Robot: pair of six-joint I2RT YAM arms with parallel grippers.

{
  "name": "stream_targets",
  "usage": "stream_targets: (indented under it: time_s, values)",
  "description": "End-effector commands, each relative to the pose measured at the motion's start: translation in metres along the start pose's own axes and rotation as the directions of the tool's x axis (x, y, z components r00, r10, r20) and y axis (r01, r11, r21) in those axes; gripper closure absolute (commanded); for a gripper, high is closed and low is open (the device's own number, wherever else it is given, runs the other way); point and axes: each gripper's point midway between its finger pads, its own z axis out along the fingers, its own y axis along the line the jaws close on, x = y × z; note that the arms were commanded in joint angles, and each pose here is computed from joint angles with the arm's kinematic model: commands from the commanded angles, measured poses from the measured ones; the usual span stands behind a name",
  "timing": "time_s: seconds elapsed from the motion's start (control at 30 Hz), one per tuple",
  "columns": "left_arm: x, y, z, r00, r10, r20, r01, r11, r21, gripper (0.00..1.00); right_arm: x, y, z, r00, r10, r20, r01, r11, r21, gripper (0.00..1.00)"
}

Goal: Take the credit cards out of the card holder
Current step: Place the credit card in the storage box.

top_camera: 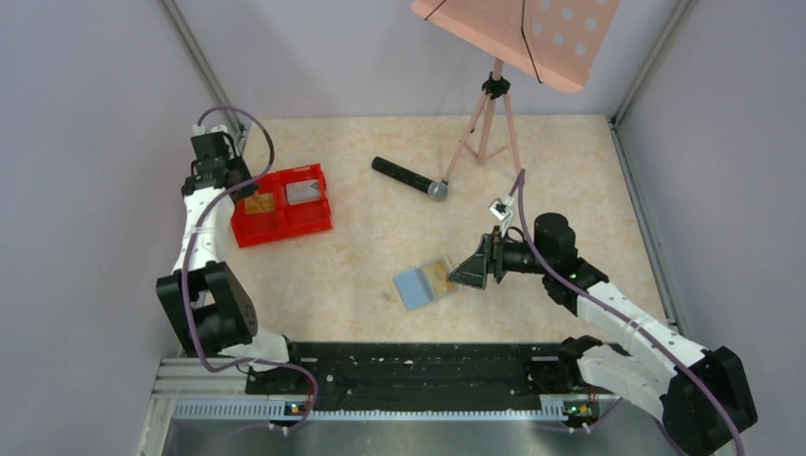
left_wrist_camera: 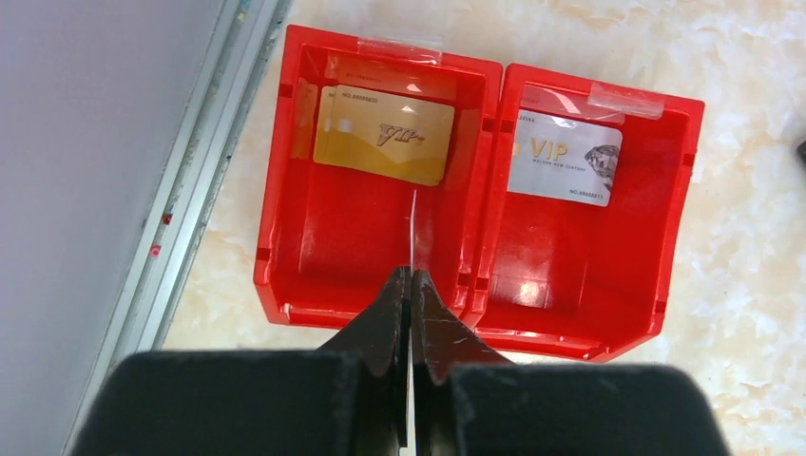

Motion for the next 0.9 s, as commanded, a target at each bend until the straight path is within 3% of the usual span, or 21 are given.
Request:
stream_targets:
  time_s: [0.0, 0.2, 0.87]
  values:
    - [-0.024, -0.010, 0.005, 0.997, 0.006, 0.076, -0.014, 0.994, 0.107, 1.00, -0.008, 0.009, -0.001, 0.997, -0.066, 0.029, 0.067, 0.997, -0.028, 0.03]
    - [-0.020, -0.010, 0.029, 0.997, 0.023, 0.073, -0.034, 0.986, 0.161, 1.00, -0.009, 0.007, 0.001, 0.997, -0.071, 0.012, 0.071, 0.997, -0.026, 0.03]
    - [-0.016, 0.007, 0.080, 0.999, 0.008, 0.031, -0.012, 0.989, 0.146, 1.00, -0.012, -0.002, 0.005, 0.998, -0.069, 0.003, 0.069, 0.998, 0.012, 0.03]
